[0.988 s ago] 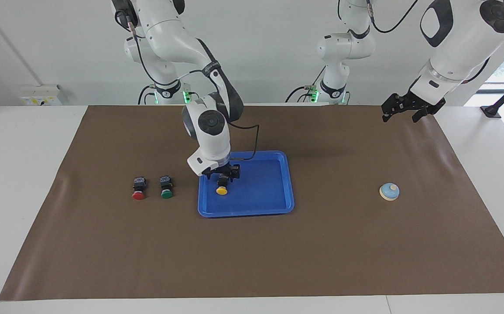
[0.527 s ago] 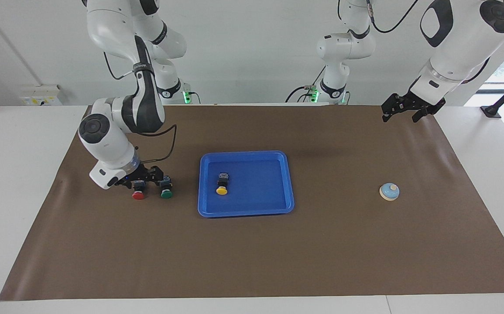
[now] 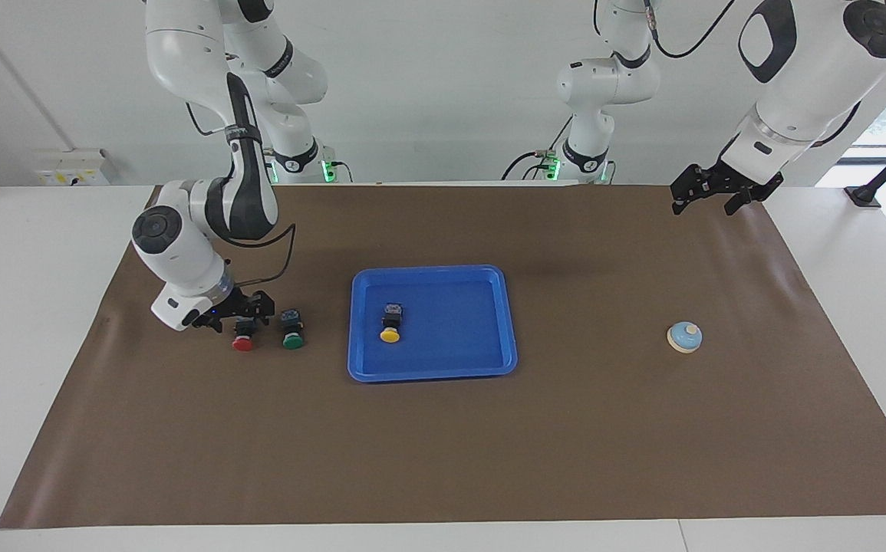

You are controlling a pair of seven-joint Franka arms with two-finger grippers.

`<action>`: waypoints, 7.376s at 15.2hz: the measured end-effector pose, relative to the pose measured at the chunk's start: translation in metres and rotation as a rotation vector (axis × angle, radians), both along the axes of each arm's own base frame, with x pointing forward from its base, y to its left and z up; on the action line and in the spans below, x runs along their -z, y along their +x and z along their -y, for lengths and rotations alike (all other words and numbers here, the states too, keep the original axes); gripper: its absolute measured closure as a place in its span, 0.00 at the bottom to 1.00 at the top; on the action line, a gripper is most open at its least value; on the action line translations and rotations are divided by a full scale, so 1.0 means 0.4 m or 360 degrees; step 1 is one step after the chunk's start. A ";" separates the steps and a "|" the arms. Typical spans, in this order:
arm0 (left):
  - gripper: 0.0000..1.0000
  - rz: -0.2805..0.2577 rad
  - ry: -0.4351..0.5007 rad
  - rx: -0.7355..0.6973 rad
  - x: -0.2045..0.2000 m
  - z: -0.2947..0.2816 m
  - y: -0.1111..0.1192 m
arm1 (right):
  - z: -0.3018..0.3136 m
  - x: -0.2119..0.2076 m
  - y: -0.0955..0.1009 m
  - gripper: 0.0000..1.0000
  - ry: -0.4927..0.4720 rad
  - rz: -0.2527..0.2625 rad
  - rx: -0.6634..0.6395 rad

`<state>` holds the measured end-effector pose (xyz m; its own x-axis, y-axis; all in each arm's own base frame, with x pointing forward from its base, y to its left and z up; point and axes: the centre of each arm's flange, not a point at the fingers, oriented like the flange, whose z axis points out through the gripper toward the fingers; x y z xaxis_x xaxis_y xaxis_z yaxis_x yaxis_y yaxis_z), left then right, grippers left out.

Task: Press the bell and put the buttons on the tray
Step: 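Move the right gripper back and grasp the red-capped button, then carry the red button into the tray and release it, then grasp the green-capped button with the right gripper, then carry the green button into the tray and release it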

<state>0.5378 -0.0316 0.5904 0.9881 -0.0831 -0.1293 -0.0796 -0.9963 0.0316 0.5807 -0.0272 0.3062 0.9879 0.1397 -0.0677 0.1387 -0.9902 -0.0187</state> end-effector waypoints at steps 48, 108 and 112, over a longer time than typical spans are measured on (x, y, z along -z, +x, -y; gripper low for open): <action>0.00 0.0000 0.0000 0.0000 0.000 0.000 0.000 | -0.341 -0.158 0.125 0.00 -0.0006 -0.0080 0.0002; 0.00 0.0000 0.0000 -0.0001 0.000 0.000 0.000 | -1.020 -0.007 -0.054 0.23 0.0112 0.0001 0.0500; 0.00 0.0000 0.0000 -0.0001 0.000 0.000 0.000 | -0.991 -0.099 -0.020 0.00 0.0048 -0.0062 0.0500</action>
<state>0.5378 -0.0316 0.5904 0.9882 -0.0826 -0.1293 -0.0792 -0.9964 0.0315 0.5728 0.3692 0.3459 0.9798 -0.1692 -0.1068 -0.1750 -0.9834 -0.0478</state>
